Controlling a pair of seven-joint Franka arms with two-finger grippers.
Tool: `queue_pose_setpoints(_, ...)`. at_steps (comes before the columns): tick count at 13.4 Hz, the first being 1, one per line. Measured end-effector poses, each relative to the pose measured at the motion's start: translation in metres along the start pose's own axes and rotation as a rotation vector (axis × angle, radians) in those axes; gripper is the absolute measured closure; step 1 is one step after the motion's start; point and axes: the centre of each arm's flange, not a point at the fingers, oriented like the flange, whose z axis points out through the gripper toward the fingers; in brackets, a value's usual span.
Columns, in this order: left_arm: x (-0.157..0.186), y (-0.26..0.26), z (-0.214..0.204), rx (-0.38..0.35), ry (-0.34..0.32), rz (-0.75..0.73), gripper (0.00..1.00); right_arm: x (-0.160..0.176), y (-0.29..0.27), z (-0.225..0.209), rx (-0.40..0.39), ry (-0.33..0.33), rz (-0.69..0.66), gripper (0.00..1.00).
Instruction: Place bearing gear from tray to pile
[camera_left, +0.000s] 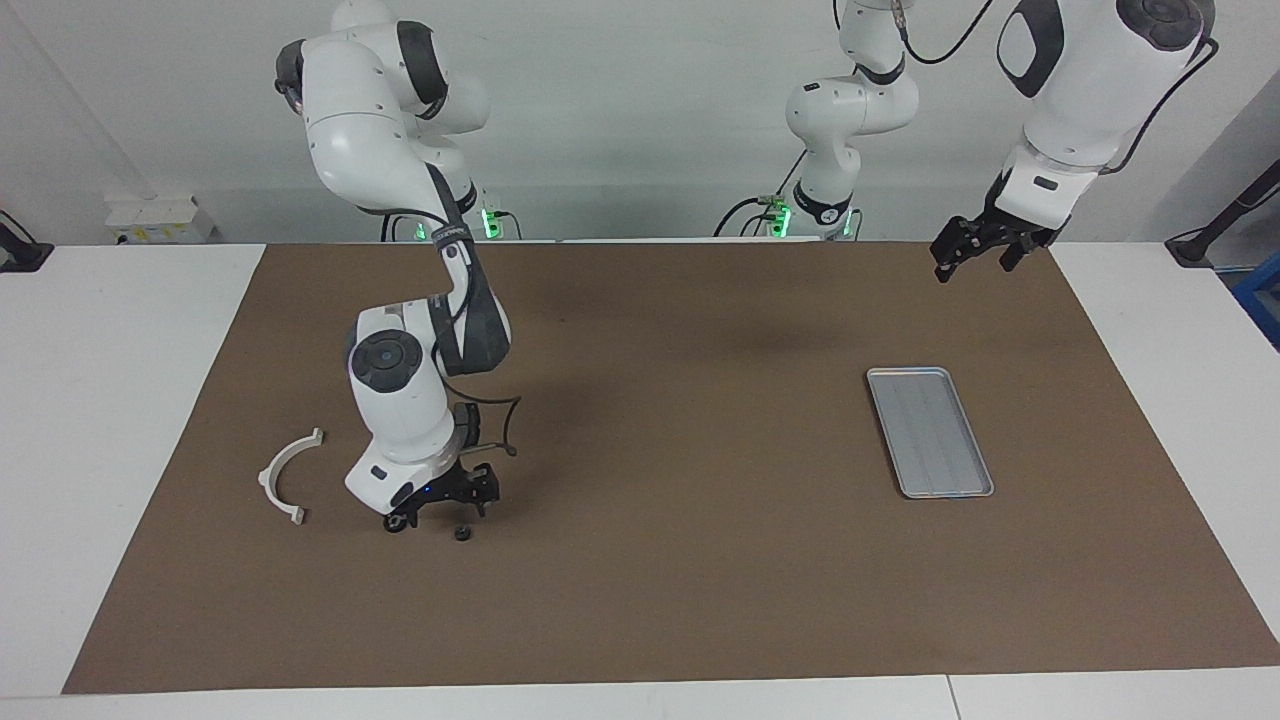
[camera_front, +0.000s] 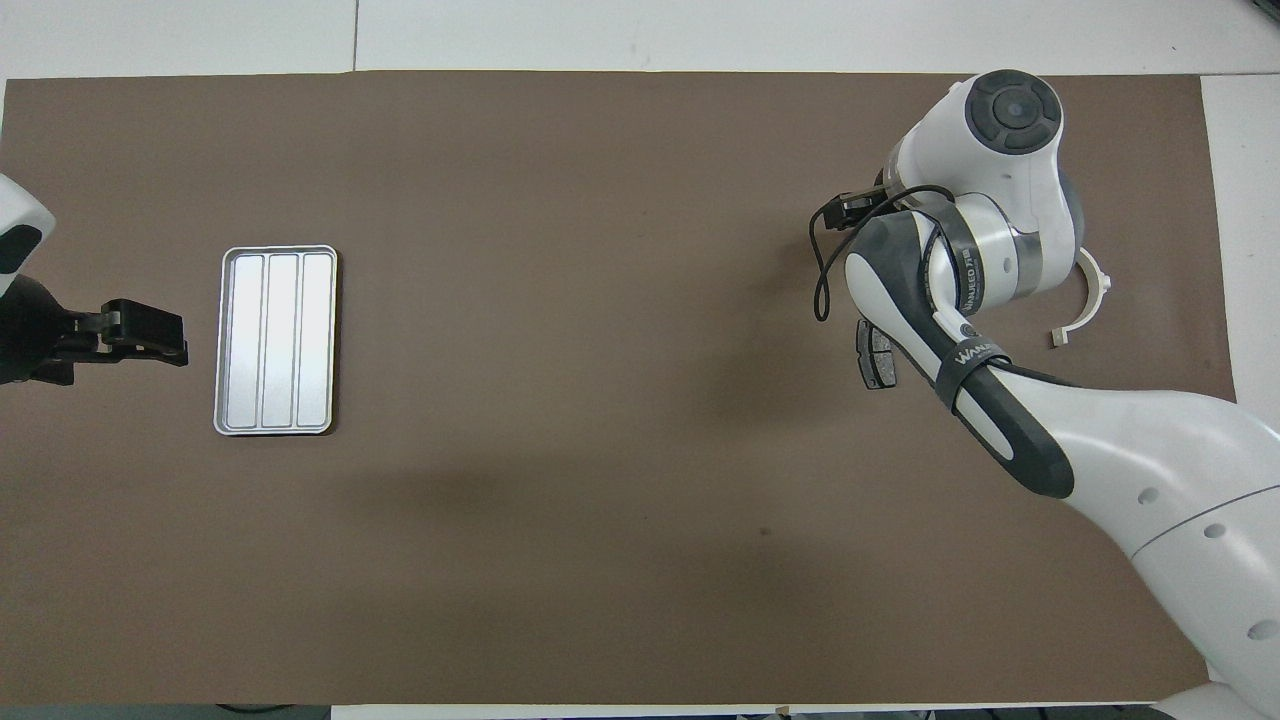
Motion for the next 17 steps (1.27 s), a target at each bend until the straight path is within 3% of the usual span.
queue_pose_setpoints(6, 0.000, 0.000, 0.000, 0.000, 0.000, 0.000, 0.00, -0.015, 0.029, -0.086, -0.033, -0.026, -0.051, 0.00)
queue_pose_setpoints(9, 0.000, 0.000, 0.000, 0.000, 0.000, 0.000, 0.00, -0.030, 0.043, -0.138, 0.002, -0.026, -0.003, 0.00)
queue_pose_setpoints(13, 0.000, 0.000, 0.000, 0.000, 0.000, 0.000, 0.00, -0.070, 0.069, -0.223, 0.029, -0.048, -0.024, 0.00)
queue_pose_setpoints(17, 0.000, 0.000, 0.000, 0.000, 0.000, 0.000, 0.00, -0.112, 0.094, -0.263, 0.045, -0.061, -0.014, 0.00)
